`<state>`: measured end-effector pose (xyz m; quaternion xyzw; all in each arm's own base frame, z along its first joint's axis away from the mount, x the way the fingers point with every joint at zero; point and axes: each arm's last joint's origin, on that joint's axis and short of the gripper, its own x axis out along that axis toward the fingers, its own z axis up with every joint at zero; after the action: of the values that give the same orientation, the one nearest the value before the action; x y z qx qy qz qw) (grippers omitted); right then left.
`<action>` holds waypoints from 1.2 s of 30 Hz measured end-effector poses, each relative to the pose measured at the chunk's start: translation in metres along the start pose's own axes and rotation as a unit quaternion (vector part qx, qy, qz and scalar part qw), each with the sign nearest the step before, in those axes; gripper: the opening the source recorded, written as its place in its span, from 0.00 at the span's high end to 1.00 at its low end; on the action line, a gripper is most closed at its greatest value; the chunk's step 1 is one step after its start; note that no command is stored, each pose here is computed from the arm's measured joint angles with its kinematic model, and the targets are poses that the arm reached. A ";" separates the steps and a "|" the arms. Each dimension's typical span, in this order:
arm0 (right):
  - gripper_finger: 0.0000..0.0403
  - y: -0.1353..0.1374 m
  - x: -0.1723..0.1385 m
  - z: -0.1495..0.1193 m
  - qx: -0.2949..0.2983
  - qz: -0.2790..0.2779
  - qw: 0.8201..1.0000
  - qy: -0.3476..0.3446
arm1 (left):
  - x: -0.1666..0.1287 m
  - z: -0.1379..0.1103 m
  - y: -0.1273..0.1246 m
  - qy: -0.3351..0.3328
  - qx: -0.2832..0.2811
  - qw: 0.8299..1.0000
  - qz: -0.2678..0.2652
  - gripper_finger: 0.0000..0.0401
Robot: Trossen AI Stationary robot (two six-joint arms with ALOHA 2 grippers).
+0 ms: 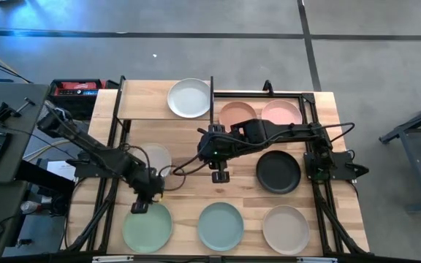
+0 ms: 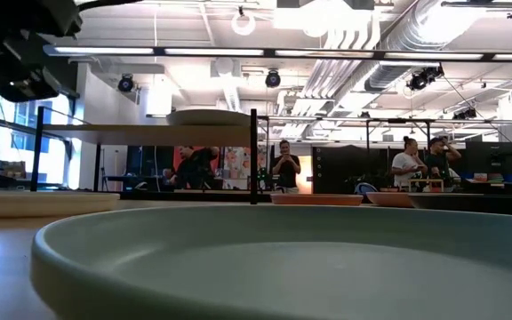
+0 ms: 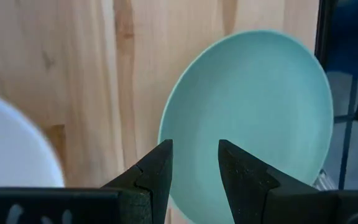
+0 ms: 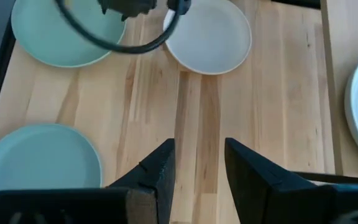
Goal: Place and stack plates onto a shelf
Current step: Stack the green plate on top of the light blue plate on the shelf
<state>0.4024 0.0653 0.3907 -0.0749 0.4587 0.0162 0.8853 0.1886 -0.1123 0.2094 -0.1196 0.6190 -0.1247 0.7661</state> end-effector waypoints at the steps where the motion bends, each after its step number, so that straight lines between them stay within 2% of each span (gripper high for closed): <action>1: 0.72 0.000 0.000 0.000 0.000 0.000 1.000 0.001 | 0.003 0.000 -0.001 0.005 0.001 1.000 0.002 0.70; 17: 0.72 0.000 0.000 -0.002 -0.001 0.001 1.000 0.008 | 0.047 0.004 0.001 0.080 -0.022 0.995 0.053 0.70; 28: 0.72 0.001 0.000 -0.002 0.003 0.018 1.000 0.010 | 0.062 0.004 0.005 0.101 -0.036 0.991 0.076 0.70; 32: 0.72 0.001 0.000 -0.003 0.002 0.018 1.000 0.014 | 0.063 0.004 0.005 0.105 -0.037 0.991 0.078 0.75; 36: 0.72 0.001 0.000 -0.003 0.002 0.018 1.000 0.015 | 0.063 0.004 0.005 0.105 -0.038 0.991 0.078 0.85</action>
<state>0.4001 0.0660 0.3887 -0.0651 0.4735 0.0302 0.8779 0.2058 -0.1286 0.1502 -0.0865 0.7080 -0.0529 0.6989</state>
